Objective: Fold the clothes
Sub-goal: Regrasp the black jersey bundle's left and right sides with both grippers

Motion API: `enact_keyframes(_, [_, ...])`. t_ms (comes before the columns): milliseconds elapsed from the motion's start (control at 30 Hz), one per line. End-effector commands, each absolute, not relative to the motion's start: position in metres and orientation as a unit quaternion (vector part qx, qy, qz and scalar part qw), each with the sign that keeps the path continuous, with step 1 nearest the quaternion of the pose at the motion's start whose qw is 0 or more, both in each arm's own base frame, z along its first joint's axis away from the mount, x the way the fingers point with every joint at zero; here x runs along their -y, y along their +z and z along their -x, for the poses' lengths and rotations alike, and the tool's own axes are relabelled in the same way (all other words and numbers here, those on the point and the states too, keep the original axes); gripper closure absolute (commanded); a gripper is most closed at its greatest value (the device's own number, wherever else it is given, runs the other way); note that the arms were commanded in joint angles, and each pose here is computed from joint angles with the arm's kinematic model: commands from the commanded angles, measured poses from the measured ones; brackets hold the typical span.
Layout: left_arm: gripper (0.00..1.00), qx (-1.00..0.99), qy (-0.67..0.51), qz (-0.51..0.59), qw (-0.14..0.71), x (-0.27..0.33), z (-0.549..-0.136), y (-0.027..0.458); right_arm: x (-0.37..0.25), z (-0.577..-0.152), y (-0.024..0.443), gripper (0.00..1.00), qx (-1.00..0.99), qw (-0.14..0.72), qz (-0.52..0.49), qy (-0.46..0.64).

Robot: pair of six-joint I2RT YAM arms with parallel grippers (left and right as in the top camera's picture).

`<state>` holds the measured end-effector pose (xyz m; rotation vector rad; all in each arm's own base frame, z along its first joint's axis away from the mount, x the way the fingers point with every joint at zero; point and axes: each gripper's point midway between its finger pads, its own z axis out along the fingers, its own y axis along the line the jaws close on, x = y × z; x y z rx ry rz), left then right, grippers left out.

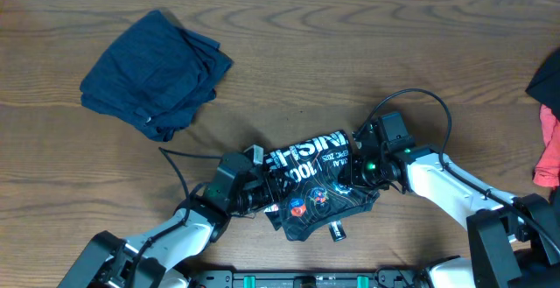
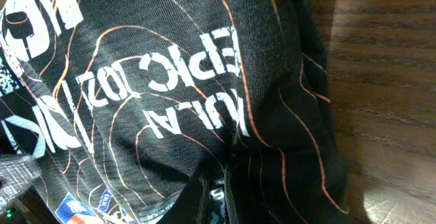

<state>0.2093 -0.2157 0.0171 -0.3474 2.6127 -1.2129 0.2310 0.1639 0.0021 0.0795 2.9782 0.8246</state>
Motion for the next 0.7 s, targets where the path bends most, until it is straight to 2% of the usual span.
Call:
enact_keyframes(0, [0.33,-0.902,-0.396,0.095,0.146,0.211,-0.215,0.013,-0.161,-0.226,-0.006,0.91,-0.967,0.011,-0.034,0.252])
enact_keyframes(133, [0.27,-0.904,-0.392,0.065,0.159,0.215,-0.221,0.017,-0.162,-0.226,-0.006,0.91,-0.967,0.012,-0.034,0.252])
enact_keyframes(400, [0.29,-0.91,-0.392,0.015,0.137,0.235,-0.224,0.01,-0.162,-0.226,-0.006,0.91,-0.967,0.011,-0.034,0.252])
enact_keyframes(500, [0.48,-0.911,-0.391,-0.006,0.128,0.241,-0.226,0.01,-0.162,-0.226,-0.006,0.91,-0.967,0.011,-0.034,0.252])
enact_keyframes(567, [0.72,-0.912,-0.392,-0.013,0.124,0.243,-0.226,0.011,-0.161,-0.226,-0.006,0.91,-0.967,0.011,-0.034,0.252])
enact_keyframes(600, [0.8,-0.911,-0.392,-0.013,0.124,0.244,-0.227,0.012,-0.161,-0.226,-0.006,0.92,-0.967,0.011,-0.034,0.252])
enact_keyframes(667, [0.91,-0.91,-0.393,-0.015,0.127,0.244,-0.227,0.014,-0.161,-0.226,-0.006,0.91,-0.967,0.011,-0.034,0.252])
